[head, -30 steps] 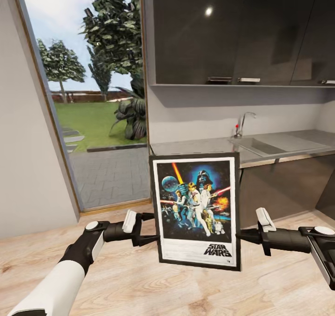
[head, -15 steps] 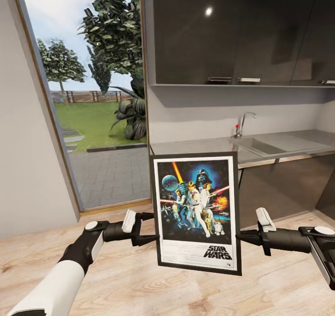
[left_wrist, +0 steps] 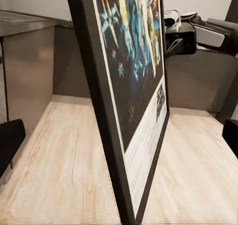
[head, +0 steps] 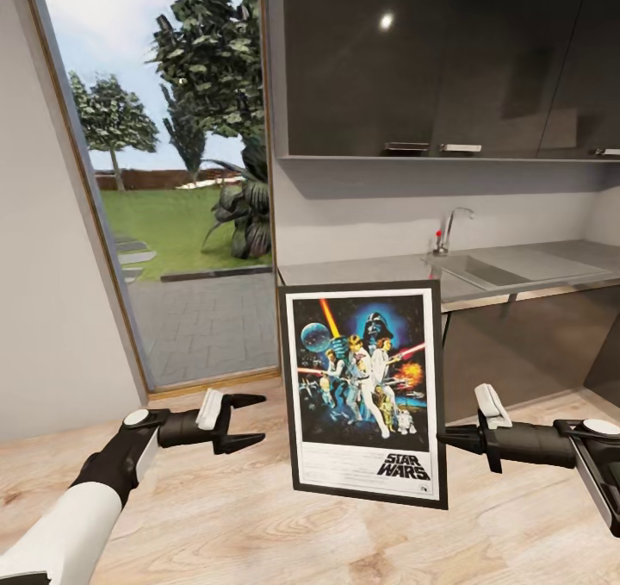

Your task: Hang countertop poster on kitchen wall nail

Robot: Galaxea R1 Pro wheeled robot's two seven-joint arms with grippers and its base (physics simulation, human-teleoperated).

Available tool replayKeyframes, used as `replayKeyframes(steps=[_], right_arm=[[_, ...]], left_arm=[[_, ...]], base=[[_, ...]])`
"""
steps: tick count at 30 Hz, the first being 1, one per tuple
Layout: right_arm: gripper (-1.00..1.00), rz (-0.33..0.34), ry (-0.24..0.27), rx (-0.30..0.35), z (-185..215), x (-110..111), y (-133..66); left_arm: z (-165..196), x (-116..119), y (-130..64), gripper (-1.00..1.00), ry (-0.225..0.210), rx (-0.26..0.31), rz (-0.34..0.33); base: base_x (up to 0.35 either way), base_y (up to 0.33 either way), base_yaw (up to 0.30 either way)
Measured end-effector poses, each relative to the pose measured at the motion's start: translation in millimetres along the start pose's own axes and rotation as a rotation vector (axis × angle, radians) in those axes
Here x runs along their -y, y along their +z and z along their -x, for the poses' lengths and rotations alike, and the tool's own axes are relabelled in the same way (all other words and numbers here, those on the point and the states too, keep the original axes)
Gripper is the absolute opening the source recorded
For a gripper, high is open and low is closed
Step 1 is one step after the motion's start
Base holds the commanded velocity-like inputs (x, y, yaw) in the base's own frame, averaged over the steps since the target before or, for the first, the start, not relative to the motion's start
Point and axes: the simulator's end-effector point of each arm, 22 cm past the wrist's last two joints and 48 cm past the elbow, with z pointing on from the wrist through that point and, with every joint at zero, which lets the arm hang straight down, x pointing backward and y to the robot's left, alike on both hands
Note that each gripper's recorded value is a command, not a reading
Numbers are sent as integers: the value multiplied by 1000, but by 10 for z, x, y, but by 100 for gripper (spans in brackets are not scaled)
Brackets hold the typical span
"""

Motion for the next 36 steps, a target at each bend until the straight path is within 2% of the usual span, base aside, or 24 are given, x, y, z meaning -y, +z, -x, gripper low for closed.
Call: replayKeyframes(steps=[9,13,17,19,23,24,29,30,33,34,36], right_arm=[[-100,0,0,0,0,0,0],[-100,-4,0,-1,-1,8,-7],[-100,-7,0,-2,-2,16,-17],[-100,-9,0,-1,-1,21,-24],[-100,-11,-2,-1,2,24,-31],[-100,-11,-2,-1,3,25,-33],[-100,-11,-3,-1,5,25,-35],[-100,-12,-3,-2,5,25,-35],[-100,-12,-3,-1,3,23,-37],[-100,-12,-3,-1,4,23,-40],[-100,-14,-3,1,6,25,-46]], left_arm=[[-21,-28,-72,100,-4,-7,12],[18,-148,-275,100,-20,27,70],[-11,-217,-391,100,-58,63,109],[-84,-254,-462,100,-106,94,137],[-219,-249,-485,100,-167,112,149],[-296,-237,-490,100,-196,118,153],[-486,-192,-492,100,-263,128,161],[-575,-161,-484,100,-295,131,161],[-729,-98,-468,100,-352,136,163],[-838,-45,-452,100,-391,138,162],[-979,-67,-450,100,-429,134,203]], base=[[0,0,0],[0,0,0],[0,0,0],[0,0,0],[0,0,0],[0,0,0],[0,0,0],[0,0,0],[0,0,0],[0,0,0],[0,0,0]])
